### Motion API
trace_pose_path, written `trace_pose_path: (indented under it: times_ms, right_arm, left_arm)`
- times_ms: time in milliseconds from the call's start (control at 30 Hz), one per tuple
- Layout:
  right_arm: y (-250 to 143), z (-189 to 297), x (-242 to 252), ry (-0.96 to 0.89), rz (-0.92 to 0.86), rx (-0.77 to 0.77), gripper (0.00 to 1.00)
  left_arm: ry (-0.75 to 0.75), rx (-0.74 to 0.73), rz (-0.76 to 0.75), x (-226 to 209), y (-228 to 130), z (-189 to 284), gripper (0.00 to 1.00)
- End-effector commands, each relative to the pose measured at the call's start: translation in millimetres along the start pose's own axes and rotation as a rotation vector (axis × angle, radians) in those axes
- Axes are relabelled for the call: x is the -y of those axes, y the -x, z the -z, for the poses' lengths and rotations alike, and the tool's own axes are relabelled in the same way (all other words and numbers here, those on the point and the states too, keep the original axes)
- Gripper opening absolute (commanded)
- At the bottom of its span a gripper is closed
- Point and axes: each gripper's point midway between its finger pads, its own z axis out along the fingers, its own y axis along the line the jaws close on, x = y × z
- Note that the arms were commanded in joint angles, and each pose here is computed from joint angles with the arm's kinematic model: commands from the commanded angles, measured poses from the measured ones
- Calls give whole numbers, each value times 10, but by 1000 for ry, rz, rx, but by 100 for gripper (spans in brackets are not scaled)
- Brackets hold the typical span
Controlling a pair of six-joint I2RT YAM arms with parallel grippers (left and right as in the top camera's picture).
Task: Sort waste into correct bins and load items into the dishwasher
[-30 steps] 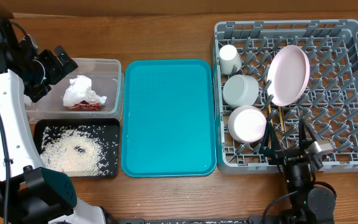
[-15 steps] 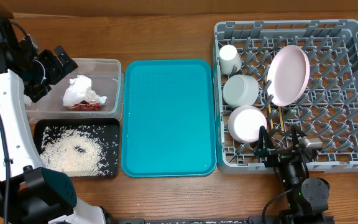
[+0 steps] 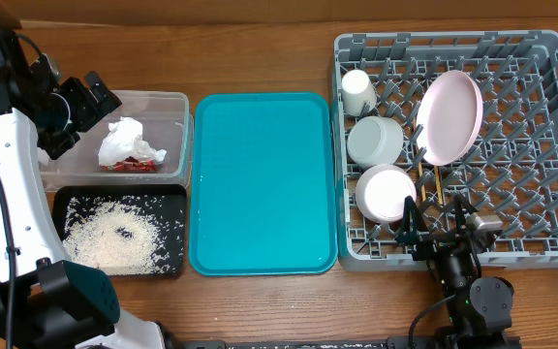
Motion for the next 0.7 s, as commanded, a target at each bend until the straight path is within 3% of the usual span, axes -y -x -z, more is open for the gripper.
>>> trace_pose_path:
  times_ms: [0, 400, 667]
  right_arm:
    - [-15, -1, 28, -11, 0, 5, 100]
    - [-15, -1, 28, -11, 0, 5, 100]
    - [-15, -1, 28, -11, 0, 5, 100]
  left_arm:
    - [-9, 29, -2, 48, 37, 89, 100]
    - [-13, 41, -7, 66, 32, 140, 100]
    - [-55, 142, -53, 241, -42, 578, 100]
